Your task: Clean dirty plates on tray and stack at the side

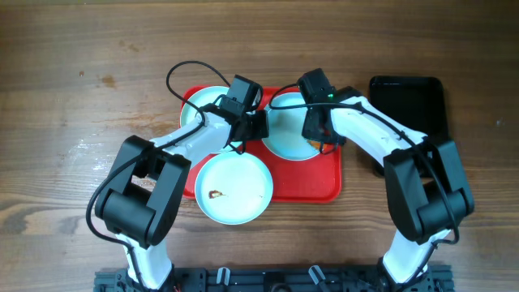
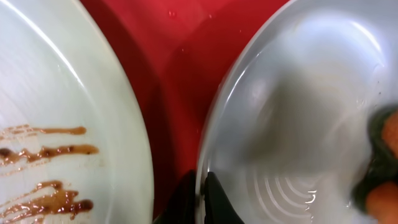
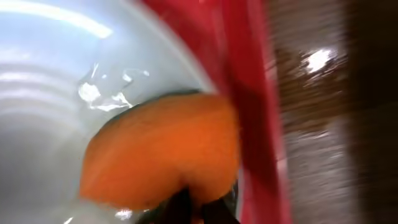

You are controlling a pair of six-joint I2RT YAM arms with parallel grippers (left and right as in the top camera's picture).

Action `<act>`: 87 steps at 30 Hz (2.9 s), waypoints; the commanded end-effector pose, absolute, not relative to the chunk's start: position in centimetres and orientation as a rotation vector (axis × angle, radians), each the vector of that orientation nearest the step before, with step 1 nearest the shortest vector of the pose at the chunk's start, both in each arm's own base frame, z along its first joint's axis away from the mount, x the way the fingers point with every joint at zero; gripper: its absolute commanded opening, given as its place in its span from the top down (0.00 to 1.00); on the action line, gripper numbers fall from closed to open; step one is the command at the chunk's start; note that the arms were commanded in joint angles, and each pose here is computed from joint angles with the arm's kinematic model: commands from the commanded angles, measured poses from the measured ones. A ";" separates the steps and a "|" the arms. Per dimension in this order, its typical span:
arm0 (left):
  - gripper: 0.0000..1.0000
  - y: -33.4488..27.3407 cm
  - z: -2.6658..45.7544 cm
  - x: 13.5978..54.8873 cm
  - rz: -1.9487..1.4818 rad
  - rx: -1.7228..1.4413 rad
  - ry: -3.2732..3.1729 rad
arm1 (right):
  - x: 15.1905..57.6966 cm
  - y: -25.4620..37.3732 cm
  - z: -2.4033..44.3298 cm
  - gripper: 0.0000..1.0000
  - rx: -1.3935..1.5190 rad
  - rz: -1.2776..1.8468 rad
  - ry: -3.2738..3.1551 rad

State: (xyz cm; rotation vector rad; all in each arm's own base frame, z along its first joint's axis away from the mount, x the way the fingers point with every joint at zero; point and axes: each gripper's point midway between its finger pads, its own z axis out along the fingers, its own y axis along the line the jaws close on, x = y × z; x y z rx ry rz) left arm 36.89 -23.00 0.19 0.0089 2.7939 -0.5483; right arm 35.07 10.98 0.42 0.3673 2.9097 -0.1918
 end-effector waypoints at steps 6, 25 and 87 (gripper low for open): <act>0.96 -20.5 -2.6 35.2 -0.402 0.010 2.886 | 34.5 5.4 -1.7 0.96 0.399 -0.584 2.850; 0.96 -20.7 -2.5 35.2 -0.415 0.004 2.885 | 38.6 11.3 9.3 0.96 0.388 -0.040 2.748; 0.71 -26.8 -0.8 32.1 -0.886 0.092 2.968 | 35.2 6.3 16.1 0.96 0.536 0.143 2.729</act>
